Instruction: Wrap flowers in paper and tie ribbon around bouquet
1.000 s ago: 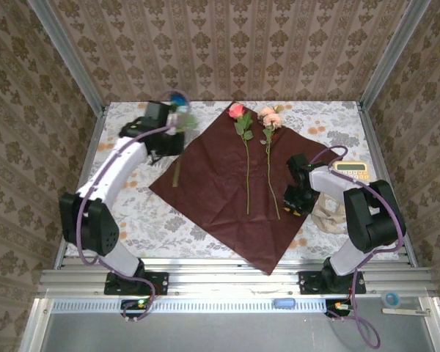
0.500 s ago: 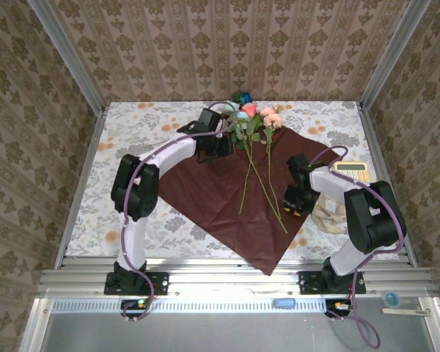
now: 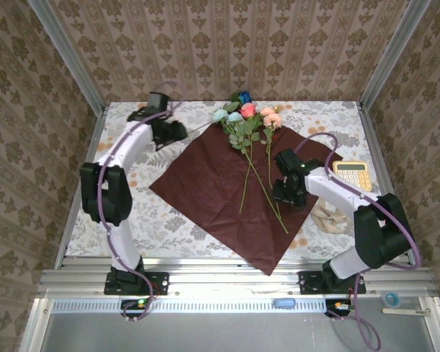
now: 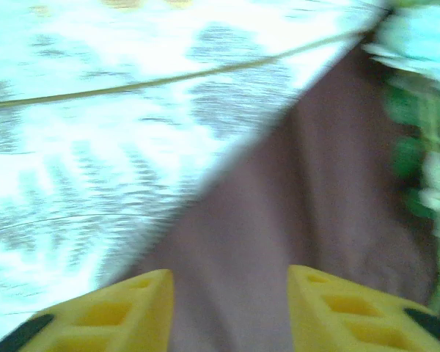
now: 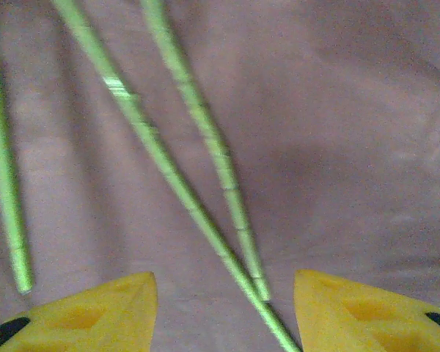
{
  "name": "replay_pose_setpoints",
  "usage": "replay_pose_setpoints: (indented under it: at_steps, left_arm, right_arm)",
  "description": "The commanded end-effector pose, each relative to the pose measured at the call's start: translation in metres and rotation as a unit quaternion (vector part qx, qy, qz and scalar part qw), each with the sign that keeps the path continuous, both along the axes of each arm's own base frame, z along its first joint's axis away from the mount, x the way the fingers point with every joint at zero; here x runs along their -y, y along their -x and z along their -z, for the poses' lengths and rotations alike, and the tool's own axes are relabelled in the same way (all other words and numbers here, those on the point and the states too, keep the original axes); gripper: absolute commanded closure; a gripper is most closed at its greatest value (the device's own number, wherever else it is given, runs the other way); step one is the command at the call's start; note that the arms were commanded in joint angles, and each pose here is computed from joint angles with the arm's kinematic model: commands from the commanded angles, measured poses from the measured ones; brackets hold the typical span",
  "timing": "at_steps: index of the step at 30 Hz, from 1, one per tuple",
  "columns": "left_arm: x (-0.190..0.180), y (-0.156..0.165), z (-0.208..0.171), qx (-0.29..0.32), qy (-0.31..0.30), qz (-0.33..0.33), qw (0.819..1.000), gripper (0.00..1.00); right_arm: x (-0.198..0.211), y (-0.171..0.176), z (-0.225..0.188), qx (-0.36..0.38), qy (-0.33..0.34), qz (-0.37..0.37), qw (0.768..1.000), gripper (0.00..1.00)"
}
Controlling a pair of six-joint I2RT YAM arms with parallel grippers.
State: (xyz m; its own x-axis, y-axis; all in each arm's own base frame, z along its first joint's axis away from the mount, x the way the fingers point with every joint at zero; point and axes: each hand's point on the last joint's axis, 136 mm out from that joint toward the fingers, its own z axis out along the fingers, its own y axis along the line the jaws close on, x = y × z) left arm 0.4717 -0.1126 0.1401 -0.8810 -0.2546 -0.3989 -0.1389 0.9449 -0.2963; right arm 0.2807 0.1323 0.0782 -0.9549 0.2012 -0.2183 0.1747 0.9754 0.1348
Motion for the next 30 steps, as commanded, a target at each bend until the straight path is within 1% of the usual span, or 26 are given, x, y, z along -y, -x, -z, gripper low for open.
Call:
replay_pose_setpoints:
  at_steps: [1, 5, 7, 8, 9, 11, 13, 14, 16, 18, 22, 24, 26, 28, 30]
  left_arm:
    - [-0.039, 0.007, 0.021, -0.052, -0.077, 0.004, 0.996, 0.49]
    - [-0.073, -0.013, 0.025, -0.051, -0.108, -0.040, 0.992, 0.37]
    - [-0.089, -0.020, 0.030, -0.068, -0.101, -0.093, 0.988, 0.36]
    - [-0.097, -0.021, 0.033, -0.081, -0.095, -0.128, 0.984, 0.36]
    - [-0.108, -0.020, 0.039, -0.100, -0.086, -0.177, 0.975, 0.37]
    - [-0.122, -0.014, 0.054, -0.142, -0.055, -0.256, 0.955, 0.39]
    - [-0.129, -0.007, 0.071, -0.181, -0.006, -0.335, 0.925, 0.39]
    - [-0.129, -0.007, 0.078, -0.192, 0.022, -0.366, 0.910, 0.40]
    - [-0.128, -0.011, 0.084, -0.193, 0.067, -0.416, 0.886, 0.40]
    - [-0.125, -0.022, 0.082, -0.172, 0.108, -0.452, 0.869, 0.39]
    - [-0.120, -0.032, 0.070, -0.145, 0.178, -0.525, 0.820, 0.38]
    - [-0.114, -0.035, 0.066, -0.139, 0.204, -0.547, 0.800, 0.37]
    - [-0.103, -0.039, 0.067, -0.145, 0.237, -0.565, 0.777, 0.36]
    - [-0.093, -0.042, 0.075, -0.166, 0.262, -0.575, 0.757, 0.36]
    - [-0.091, -0.045, 0.080, -0.174, 0.268, -0.584, 0.747, 0.36]
  right_arm:
    - [-0.010, -0.002, -0.001, -0.003, 0.052, -0.058, 0.997, 0.45]
    - [-0.032, -0.002, -0.004, -0.005, 0.051, -0.078, 0.996, 0.44]
    - [-0.040, -0.002, -0.010, 0.002, 0.046, -0.081, 0.996, 0.44]
    - [-0.042, -0.002, -0.012, 0.002, 0.044, -0.081, 0.996, 0.44]
    - [-0.043, -0.001, -0.012, 0.000, 0.044, -0.081, 0.996, 0.44]
    - [-0.044, 0.000, -0.013, -0.002, 0.041, -0.079, 0.996, 0.44]
    - [-0.045, 0.002, -0.012, -0.005, 0.038, -0.076, 0.996, 0.44]
    - [-0.045, 0.002, -0.012, -0.006, 0.037, -0.075, 0.996, 0.44]
    - [-0.046, 0.004, -0.012, -0.008, 0.037, -0.075, 0.996, 0.44]
    - [-0.046, 0.004, -0.013, -0.009, 0.037, -0.075, 0.996, 0.44]
    - [-0.044, 0.005, -0.012, -0.010, 0.041, -0.074, 0.996, 0.44]
    - [-0.044, 0.006, -0.012, -0.011, 0.042, -0.074, 0.996, 0.44]
    - [-0.043, 0.006, -0.010, -0.014, 0.044, -0.073, 0.996, 0.44]
    - [-0.043, 0.006, -0.010, -0.013, 0.043, -0.072, 0.996, 0.44]
    - [-0.044, 0.006, -0.009, -0.013, 0.042, -0.072, 0.996, 0.44]
